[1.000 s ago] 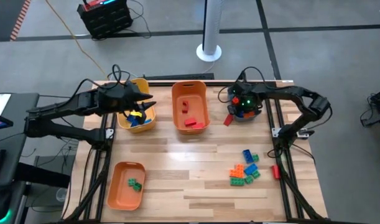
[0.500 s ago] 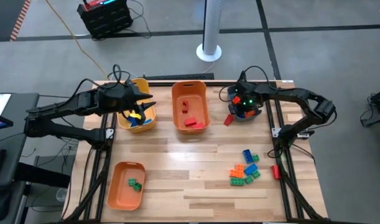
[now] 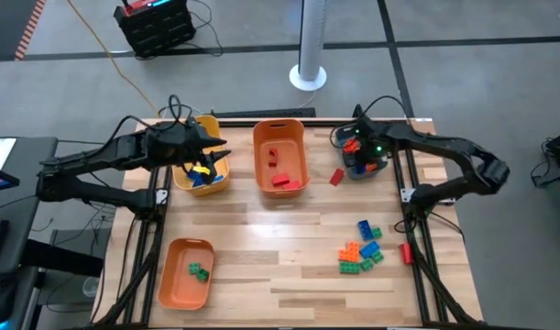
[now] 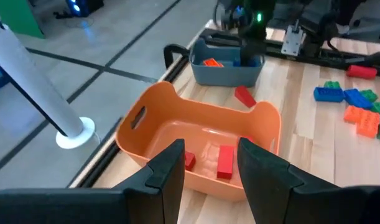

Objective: Sort blocks
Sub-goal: Put the blue game piece into the yellow bin

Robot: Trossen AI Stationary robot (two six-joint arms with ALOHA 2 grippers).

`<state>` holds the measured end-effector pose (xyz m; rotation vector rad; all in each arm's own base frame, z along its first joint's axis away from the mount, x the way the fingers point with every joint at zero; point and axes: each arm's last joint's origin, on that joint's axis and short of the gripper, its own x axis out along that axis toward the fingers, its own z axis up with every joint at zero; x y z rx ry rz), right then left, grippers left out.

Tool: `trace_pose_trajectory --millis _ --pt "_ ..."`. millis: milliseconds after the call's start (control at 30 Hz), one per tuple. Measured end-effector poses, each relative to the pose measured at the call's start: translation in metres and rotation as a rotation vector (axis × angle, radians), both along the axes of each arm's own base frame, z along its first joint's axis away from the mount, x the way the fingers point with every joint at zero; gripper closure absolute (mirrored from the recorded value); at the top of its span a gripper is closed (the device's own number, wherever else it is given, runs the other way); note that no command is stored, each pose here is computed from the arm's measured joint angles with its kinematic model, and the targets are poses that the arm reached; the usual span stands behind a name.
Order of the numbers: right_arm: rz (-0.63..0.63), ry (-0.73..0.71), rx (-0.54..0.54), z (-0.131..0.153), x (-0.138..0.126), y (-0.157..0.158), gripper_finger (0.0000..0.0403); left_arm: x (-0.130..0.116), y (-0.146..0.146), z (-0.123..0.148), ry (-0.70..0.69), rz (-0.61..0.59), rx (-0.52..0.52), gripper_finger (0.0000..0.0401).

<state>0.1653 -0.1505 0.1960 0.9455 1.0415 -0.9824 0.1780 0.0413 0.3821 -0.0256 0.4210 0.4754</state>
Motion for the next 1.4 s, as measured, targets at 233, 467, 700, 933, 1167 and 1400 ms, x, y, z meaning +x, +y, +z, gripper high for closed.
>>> trace_pose_trajectory --millis 233,467,700,933,1167,1400 --pt "0.033 -0.129 -0.107 0.041 -0.007 0.02 0.0331 0.04 0.003 -0.023 0.054 -0.113 -0.113 0.0262" --pt "0.239 -0.585 -0.482 0.106 0.011 0.045 0.0331 0.092 0.016 -0.031 -0.182 -0.349 -0.455 0.0262" --pt "0.463 -0.96 -0.769 0.149 0.038 0.075 0.0331 0.129 0.028 -0.044 -0.319 -0.383 -0.612 0.0255" --pt "0.53 -1.075 -0.783 0.15 0.062 0.089 0.0331 0.157 0.035 -0.044 -0.327 -0.395 -0.602 0.02" --pt "0.568 -1.15 -0.752 0.146 0.08 0.102 0.0331 0.166 0.038 -0.031 -0.344 -0.423 -0.473 0.0152" --pt "0.587 -1.146 -0.738 0.147 0.092 0.105 0.0331 0.167 0.04 -0.027 -0.351 -0.389 -0.375 0.0149"
